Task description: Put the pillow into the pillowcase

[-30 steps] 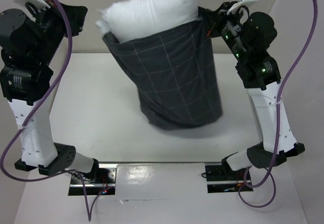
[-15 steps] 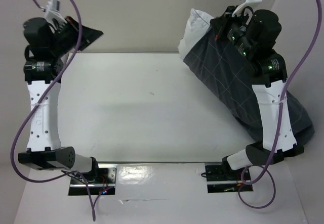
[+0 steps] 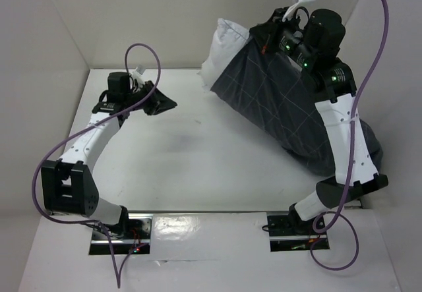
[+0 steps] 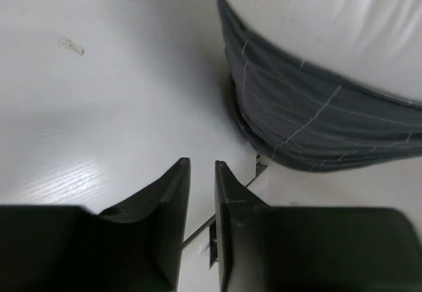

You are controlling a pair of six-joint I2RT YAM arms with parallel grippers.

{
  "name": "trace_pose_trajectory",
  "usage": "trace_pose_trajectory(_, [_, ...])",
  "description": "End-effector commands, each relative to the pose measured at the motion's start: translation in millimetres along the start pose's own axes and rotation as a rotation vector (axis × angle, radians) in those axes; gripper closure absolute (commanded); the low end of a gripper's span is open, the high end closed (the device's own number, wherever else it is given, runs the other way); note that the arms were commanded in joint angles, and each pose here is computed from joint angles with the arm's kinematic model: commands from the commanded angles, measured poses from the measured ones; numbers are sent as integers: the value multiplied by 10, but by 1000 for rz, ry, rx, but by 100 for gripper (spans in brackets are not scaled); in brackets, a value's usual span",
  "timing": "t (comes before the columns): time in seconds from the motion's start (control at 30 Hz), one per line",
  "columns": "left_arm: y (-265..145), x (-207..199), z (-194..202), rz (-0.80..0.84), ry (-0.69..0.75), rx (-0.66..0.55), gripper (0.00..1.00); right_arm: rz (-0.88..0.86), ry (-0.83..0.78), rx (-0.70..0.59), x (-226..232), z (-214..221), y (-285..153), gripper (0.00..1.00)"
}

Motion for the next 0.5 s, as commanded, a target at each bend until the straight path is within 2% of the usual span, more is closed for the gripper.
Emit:
trace_pose_trajectory(0.0, [13, -186, -101, 174, 55, -60, 64, -276, -47, -295, 600, -689, -267, 100])
trace_pose_trajectory(0.03, [11, -214, -86, 210, 31, -51, 53, -293, -44, -303, 623, -706, -275, 100])
trace_pose_trajectory(0.1, [67, -232, -75, 252, 60, -66, 42, -300, -49, -321, 646, -750, -299, 100])
trace_pose_trajectory(0.13, [81, -279, -44, 272, 73, -54, 41, -317, -43, -324, 681, -777, -331, 100])
trace_pose_trajectory(0.17, [132, -270, -10, 273, 82, -39, 35, -318, -43, -324, 678, -780, -307, 100])
trace_pose_trajectory(0.23, [141, -246, -8, 261, 99, -44, 32, -325, -44, -319, 677, -775, -270, 100])
trace_pose_trajectory(0.27, [127, -231, -11, 241, 125, -70, 24, -323, -32, -308, 659, -746, -219, 100])
trace_pose_trajectory(0.37, [110, -190, -27, 194, 184, -105, 12, -327, -27, -297, 668, -710, -173, 100])
trace_pose_trajectory(0.47, [140, -214, -19, 250, 189, -80, 11, -323, -25, -287, 651, -679, -149, 100])
Point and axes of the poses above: each gripper's point midway between its finger pads, its own y axis out along the fingers, its own x axis along the line the jaws close on, z = x × y, the point moved 7 cm from there along -y, back along the fingers, and after that the axes turned 10 degrees about y, right-handed, at the moved point
